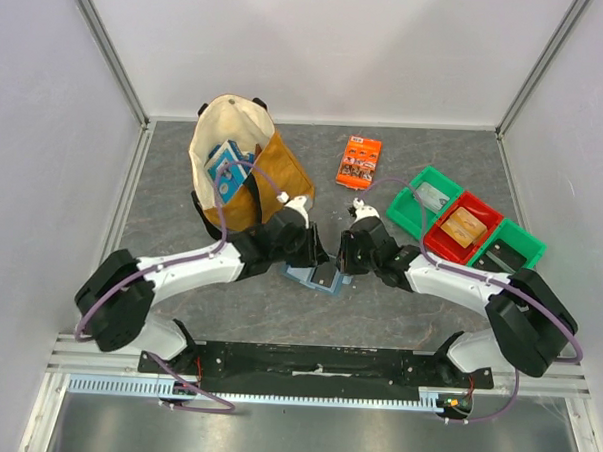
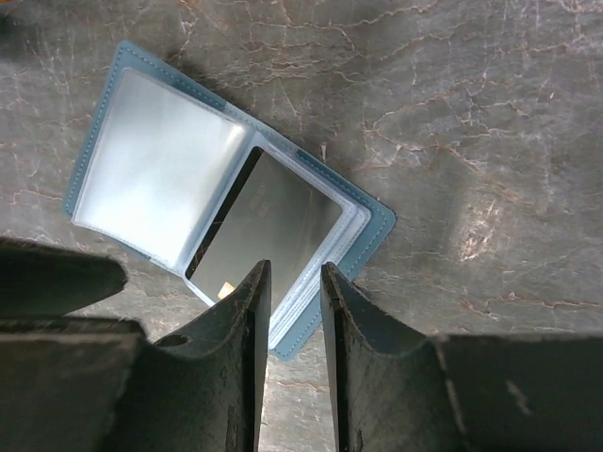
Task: Take the credit cards out of the card holder
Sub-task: Remove the credit card from the card holder.
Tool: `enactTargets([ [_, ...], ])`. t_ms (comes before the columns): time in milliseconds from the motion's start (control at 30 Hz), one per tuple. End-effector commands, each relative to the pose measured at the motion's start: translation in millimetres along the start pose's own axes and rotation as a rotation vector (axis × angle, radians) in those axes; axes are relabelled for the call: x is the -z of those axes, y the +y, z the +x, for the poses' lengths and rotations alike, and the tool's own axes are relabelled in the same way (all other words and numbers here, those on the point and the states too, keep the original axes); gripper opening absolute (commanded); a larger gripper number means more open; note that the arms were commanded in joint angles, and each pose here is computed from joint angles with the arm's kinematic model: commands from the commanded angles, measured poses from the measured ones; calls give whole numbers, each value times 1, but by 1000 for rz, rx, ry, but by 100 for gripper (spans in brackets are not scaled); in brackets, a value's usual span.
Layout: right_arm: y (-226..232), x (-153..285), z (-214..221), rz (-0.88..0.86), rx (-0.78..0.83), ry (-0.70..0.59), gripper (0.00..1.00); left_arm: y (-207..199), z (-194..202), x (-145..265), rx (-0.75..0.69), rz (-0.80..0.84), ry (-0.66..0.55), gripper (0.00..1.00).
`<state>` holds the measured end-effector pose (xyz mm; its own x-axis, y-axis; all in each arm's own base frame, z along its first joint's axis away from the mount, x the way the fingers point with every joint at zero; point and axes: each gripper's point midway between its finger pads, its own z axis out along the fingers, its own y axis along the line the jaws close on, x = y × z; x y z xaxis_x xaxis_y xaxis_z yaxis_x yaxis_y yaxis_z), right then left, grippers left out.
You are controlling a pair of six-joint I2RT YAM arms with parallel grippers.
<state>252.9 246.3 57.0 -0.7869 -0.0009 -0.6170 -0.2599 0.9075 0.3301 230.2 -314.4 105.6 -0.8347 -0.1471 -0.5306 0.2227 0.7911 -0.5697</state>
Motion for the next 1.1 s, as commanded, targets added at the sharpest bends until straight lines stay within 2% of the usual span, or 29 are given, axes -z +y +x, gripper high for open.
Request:
enactTargets([
  [0, 2, -7, -8, -9, -105, -78, 34, 23, 1, -18, -178, -111, 63, 38],
  [200, -6, -19, 6, -13, -143, -47, 33, 54, 13, -34, -214, -232, 102, 37],
  [367, -11, -27, 20, -17, -130, -16, 30, 69, 36, -36, -161, -249, 157, 36],
  [467, -17, -29, 20, -14, -80, -16, 29, 70, 55, -34, -98, -226, 202, 36],
  [600, -23, -29, 11, -30, 12, -18, 29, 53, 83, -31, -2, -108, 258, 36],
  [700, -20, -31, 8, -58, 71, 12, 29, 43, 95, -29, 12, -80, 280, 36],
  [833, -15, -30, 3, -77, 105, 31, 29, 34, 85, -26, 38, -64, 222, 36],
  [1067, -4, -13, -12, -115, 82, -16, 29, 34, 50, -16, 94, -94, 58, 36],
])
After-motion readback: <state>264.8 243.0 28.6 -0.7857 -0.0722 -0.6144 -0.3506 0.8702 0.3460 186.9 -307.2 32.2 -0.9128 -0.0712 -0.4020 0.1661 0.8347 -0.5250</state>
